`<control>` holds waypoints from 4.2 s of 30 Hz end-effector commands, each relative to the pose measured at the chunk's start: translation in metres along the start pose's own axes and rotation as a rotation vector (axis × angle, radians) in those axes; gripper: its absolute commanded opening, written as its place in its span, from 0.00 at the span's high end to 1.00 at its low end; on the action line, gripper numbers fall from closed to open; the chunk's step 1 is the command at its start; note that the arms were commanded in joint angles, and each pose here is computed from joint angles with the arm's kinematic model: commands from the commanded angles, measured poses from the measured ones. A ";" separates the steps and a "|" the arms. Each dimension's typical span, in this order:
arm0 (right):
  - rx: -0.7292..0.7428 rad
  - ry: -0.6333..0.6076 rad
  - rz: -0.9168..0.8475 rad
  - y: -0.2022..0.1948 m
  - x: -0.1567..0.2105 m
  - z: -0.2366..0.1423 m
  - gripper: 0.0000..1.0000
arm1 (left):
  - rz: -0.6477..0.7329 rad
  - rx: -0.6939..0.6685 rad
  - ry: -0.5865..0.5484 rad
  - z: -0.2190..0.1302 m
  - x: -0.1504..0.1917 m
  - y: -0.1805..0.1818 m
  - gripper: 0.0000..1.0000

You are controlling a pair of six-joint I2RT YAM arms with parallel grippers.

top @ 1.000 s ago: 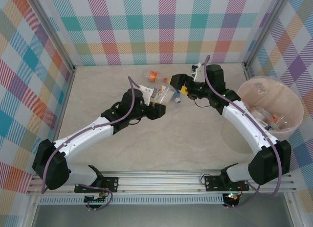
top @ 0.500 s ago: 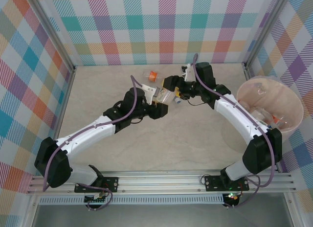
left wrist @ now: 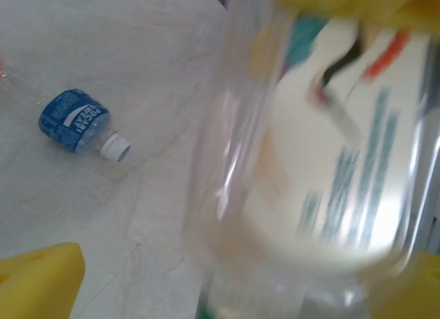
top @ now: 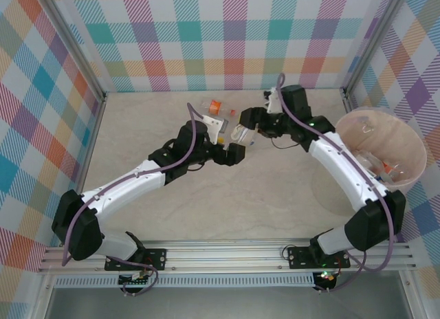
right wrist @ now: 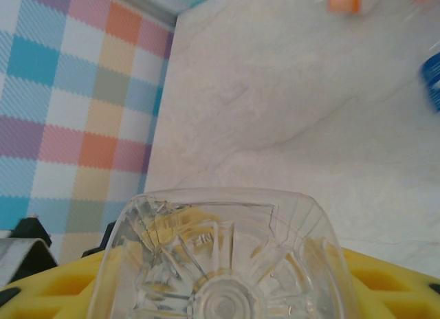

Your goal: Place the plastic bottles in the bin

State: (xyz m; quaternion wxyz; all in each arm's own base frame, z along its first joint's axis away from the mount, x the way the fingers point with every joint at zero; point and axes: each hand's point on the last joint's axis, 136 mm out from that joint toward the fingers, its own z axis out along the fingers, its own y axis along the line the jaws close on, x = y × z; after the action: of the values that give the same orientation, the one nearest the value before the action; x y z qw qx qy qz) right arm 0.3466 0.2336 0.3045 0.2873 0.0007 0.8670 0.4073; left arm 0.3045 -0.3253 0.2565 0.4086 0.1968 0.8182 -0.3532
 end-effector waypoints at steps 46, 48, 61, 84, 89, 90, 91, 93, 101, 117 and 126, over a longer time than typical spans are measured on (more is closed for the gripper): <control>1.433 -0.435 -0.187 -0.156 -0.118 -0.396 0.48 | -0.285 -0.272 -0.108 0.007 -0.011 0.062 0.00; 1.425 -0.460 -0.195 -0.156 -0.123 -0.394 0.48 | -0.283 -0.273 -0.102 0.009 -0.011 0.062 0.00; 1.358 -0.316 -0.115 -0.222 -0.083 -0.336 0.06 | -0.286 -0.289 -0.074 0.016 -0.004 0.067 0.00; 0.759 -0.450 -0.111 -0.123 -0.096 -0.268 0.00 | -0.359 -0.420 -0.116 -0.004 0.007 0.091 0.00; 0.537 -0.405 -0.231 -0.066 -0.099 -0.211 0.00 | -0.412 -0.563 -0.172 -0.029 0.015 0.119 0.00; 0.493 -0.389 -0.259 -0.054 -0.100 -0.196 0.00 | -0.425 -0.588 -0.185 -0.035 0.015 0.123 0.00; 0.456 -0.370 -0.280 -0.045 -0.101 -0.183 0.00 | -0.433 -0.613 -0.192 -0.040 0.016 0.128 0.00; 0.372 -0.330 -0.323 -0.027 -0.101 -0.153 0.00 | -0.457 -0.679 -0.203 -0.051 0.020 0.140 0.00; 0.310 -0.104 -0.372 -0.044 -0.076 -0.035 0.00 | -0.520 -0.756 -0.192 -0.071 0.042 0.162 0.00; 0.412 0.215 -0.385 -0.141 -0.027 0.135 0.00 | -0.575 -0.914 -0.258 -0.104 0.064 0.187 0.00; 0.455 0.278 -0.354 -0.171 -0.026 0.198 0.00 | -0.567 -0.918 -0.261 -0.108 0.068 0.190 0.00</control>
State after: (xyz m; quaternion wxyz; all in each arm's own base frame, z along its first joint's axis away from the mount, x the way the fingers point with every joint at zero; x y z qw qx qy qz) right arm 0.4980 0.2431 0.0994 0.2237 -0.1409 0.9530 0.1477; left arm 0.3244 -0.1261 0.1637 0.4291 -0.2628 0.8596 -0.0891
